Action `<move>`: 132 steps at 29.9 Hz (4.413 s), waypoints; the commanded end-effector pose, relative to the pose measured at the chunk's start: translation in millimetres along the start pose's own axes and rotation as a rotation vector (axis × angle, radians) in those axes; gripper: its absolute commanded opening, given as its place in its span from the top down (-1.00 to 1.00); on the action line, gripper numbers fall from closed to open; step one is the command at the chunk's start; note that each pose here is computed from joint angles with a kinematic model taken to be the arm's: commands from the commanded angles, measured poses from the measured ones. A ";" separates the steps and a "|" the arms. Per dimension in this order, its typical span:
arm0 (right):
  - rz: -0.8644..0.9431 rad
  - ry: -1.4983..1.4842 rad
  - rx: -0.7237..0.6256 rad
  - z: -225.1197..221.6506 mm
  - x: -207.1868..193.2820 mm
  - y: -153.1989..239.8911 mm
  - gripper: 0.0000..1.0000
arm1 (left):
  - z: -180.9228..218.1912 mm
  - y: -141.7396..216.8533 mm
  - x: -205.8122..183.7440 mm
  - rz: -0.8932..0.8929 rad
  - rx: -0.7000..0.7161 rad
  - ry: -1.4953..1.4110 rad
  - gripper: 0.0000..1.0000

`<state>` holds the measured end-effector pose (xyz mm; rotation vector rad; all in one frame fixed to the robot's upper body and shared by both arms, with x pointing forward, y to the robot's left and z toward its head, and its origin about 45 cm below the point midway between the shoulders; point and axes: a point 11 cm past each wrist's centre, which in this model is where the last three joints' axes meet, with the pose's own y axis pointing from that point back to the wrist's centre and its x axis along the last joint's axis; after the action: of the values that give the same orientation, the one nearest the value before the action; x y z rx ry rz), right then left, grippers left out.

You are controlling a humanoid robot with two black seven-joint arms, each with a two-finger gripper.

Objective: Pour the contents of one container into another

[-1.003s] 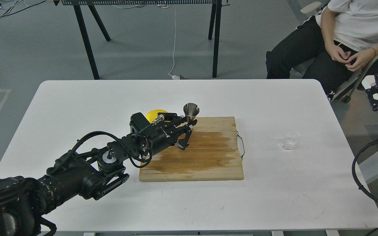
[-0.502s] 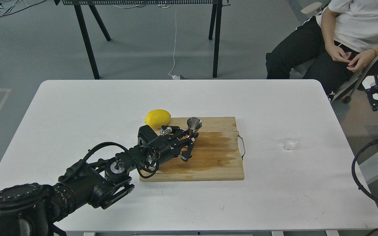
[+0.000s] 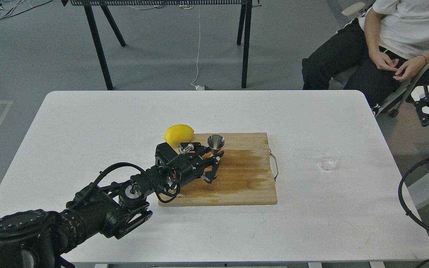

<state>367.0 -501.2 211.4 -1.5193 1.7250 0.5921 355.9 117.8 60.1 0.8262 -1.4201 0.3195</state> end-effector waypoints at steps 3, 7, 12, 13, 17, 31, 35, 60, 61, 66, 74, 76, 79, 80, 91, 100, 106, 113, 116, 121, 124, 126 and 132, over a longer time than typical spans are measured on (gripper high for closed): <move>0.000 -0.001 0.000 0.1 0.0 0.0 -1.00 | 2.3 0.6 -0.6 -0.001 -0.011 -0.001 -0.30; 0.000 -0.002 0.000 0.8 0.0 0.1 -1.00 | -8.1 7.5 -3.8 -0.010 0.004 -0.008 -0.37; 0.004 0.000 -0.002 1.1 1.6 1.2 -1.00 | -21.6 18.4 -0.5 -0.001 0.011 -0.016 -0.47; 0.007 0.000 -0.003 1.2 2.7 2.2 -1.00 | -25.1 21.6 0.5 0.001 0.012 -0.019 -0.49; 0.009 0.000 -0.002 1.1 3.2 2.4 -1.00 | -29.9 40.4 -12.6 -0.020 0.014 -0.007 -0.56; 0.019 -0.005 0.000 2.1 6.9 5.6 -1.00 | -98.2 118.2 18.0 0.073 0.140 0.000 -0.57; 0.018 -0.010 0.005 0.4 6.4 5.1 -1.00 | -137.0 128.4 51.6 0.213 0.264 0.203 -0.57; 0.026 -0.217 -0.185 34.2 11.3 61.6 -1.00 | -263.9 201.3 141.9 0.971 -0.015 1.888 -1.00; 0.040 -0.210 -0.204 34.6 16.2 64.0 -1.00 | -269.3 205.8 136.0 1.001 0.003 1.938 -1.00; 0.051 -0.233 -0.328 48.4 20.7 71.6 -1.00 | -272.4 203.5 124.0 1.080 -0.001 2.067 -1.00; 0.137 -0.397 -0.364 94.9 29.4 114.5 -0.99 | -264.0 192.3 116.2 1.072 -0.005 2.100 -1.00; 0.178 -0.433 -0.375 110.4 31.3 120.5 -0.99 | -263.6 192.3 115.1 1.070 -0.003 2.101 -1.00; 0.287 -0.475 -0.406 130.3 35.4 126.4 -1.00 | -262.6 193.3 111.0 1.066 0.008 2.102 -1.00; 0.327 -0.489 -0.416 136.7 35.6 127.8 -1.00 | -261.8 194.5 107.6 1.064 0.015 2.105 -1.00; 0.514 -0.517 -0.484 167.2 28.7 111.9 -1.00 | -257.0 200.9 94.4 1.036 0.010 2.120 -1.00; 0.555 -0.485 -0.502 184.7 26.8 91.2 -1.00 | -255.7 201.1 91.2 1.032 0.016 2.121 -1.00; 0.556 -0.507 -0.512 200.4 21.9 93.3 -1.00 | -256.2 201.5 91.9 1.033 0.015 2.118 -1.00; 0.563 -0.511 -0.510 202.3 23.9 94.3 -0.98 | -256.8 203.0 91.5 1.035 0.018 2.115 -1.00; 0.555 -0.513 -0.510 204.3 20.1 88.0 -0.96 | -256.8 203.0 91.5 1.035 0.018 2.115 -1.00; 0.568 -0.516 -0.505 210.8 24.9 85.3 -0.93 | -256.6 203.2 90.7 1.035 0.020 2.116 -1.00; 0.576 -0.517 -0.505 214.5 25.2 82.9 -0.85 | -256.4 203.4 90.0 1.034 0.021 2.117 -1.00; 0.591 -0.513 -0.504 215.7 28.6 81.4 -0.79 | -256.1 203.9 88.7 1.035 0.024 2.118 -1.00; 0.571 -0.507 -0.517 223.3 26.0 79.1 -0.65 | -257.1 205.8 88.5 1.041 0.026 2.117 -1.00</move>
<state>340.1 -337.1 44.2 -1.0048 1.6583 1.6700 426.9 407.1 224.0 -0.5028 0.3708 1.4094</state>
